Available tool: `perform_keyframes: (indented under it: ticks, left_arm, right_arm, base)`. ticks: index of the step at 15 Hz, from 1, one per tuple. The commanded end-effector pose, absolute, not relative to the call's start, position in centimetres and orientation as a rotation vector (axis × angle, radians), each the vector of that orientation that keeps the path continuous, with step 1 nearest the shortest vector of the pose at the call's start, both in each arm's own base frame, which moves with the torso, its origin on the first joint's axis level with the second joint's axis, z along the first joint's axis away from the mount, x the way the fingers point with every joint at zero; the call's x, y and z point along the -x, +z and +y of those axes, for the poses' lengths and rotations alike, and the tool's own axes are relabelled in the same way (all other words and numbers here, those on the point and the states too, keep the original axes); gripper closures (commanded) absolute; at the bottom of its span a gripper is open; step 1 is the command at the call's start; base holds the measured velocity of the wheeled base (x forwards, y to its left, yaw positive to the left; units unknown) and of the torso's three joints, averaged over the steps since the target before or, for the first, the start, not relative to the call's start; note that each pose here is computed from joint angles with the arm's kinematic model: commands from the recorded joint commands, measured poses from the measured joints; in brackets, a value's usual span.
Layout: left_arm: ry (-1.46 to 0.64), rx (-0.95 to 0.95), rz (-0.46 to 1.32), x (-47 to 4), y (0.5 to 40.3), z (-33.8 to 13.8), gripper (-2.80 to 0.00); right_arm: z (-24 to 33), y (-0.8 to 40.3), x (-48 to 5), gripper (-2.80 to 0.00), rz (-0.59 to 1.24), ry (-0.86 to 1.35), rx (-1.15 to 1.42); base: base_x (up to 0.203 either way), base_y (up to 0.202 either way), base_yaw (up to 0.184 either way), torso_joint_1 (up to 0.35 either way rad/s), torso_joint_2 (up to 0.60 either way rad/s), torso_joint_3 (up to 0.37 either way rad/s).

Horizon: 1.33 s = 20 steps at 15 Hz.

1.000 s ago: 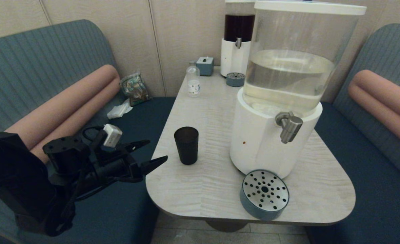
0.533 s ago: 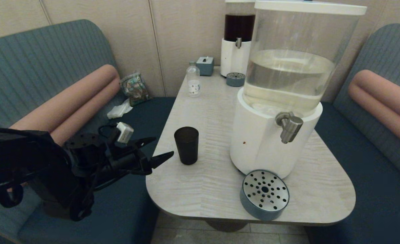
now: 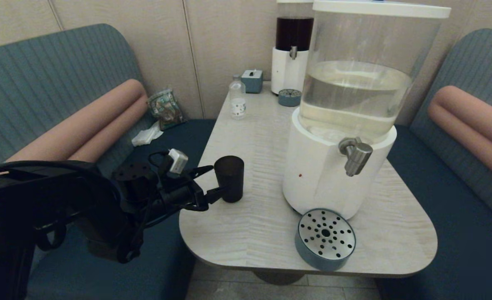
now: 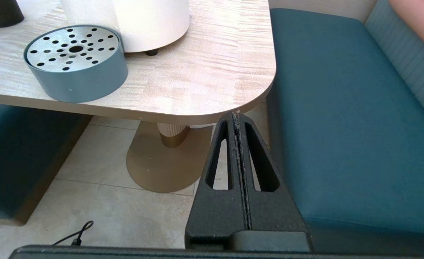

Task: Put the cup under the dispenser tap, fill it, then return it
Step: Pick up the cup

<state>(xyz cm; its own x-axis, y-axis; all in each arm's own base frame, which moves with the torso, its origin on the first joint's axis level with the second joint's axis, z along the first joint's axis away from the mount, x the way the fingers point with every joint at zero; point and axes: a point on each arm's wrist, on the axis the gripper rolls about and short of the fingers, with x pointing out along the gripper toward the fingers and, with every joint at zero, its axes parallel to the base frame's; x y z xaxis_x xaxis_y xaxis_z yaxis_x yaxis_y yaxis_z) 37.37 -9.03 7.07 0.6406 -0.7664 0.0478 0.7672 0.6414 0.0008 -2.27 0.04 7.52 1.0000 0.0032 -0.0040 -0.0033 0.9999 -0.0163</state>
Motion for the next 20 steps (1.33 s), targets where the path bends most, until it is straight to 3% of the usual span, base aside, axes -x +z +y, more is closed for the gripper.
perform_keyframes:
  ticks: [1, 20]
  left_arm:
    - [-0.878, 0.02, -0.052, -38.0, 6.6, -9.5, -2.8]
    - [-0.822, 0.033, -0.118, -41.6, 5.2, -11.4, -2.8]
  right_arm:
    - [0.0, 7.5, 2.3, 0.0, 0.005, 0.003, 0.017]
    - [0.0, 7.5, 2.3, 0.0, 0.005, 0.003, 0.017]
  base:
    - [0.0, 0.0, 0.0, 0.0, 0.0, 0.0]
    - [0.0, 0.0, 0.0, 0.0, 0.0, 0.0]
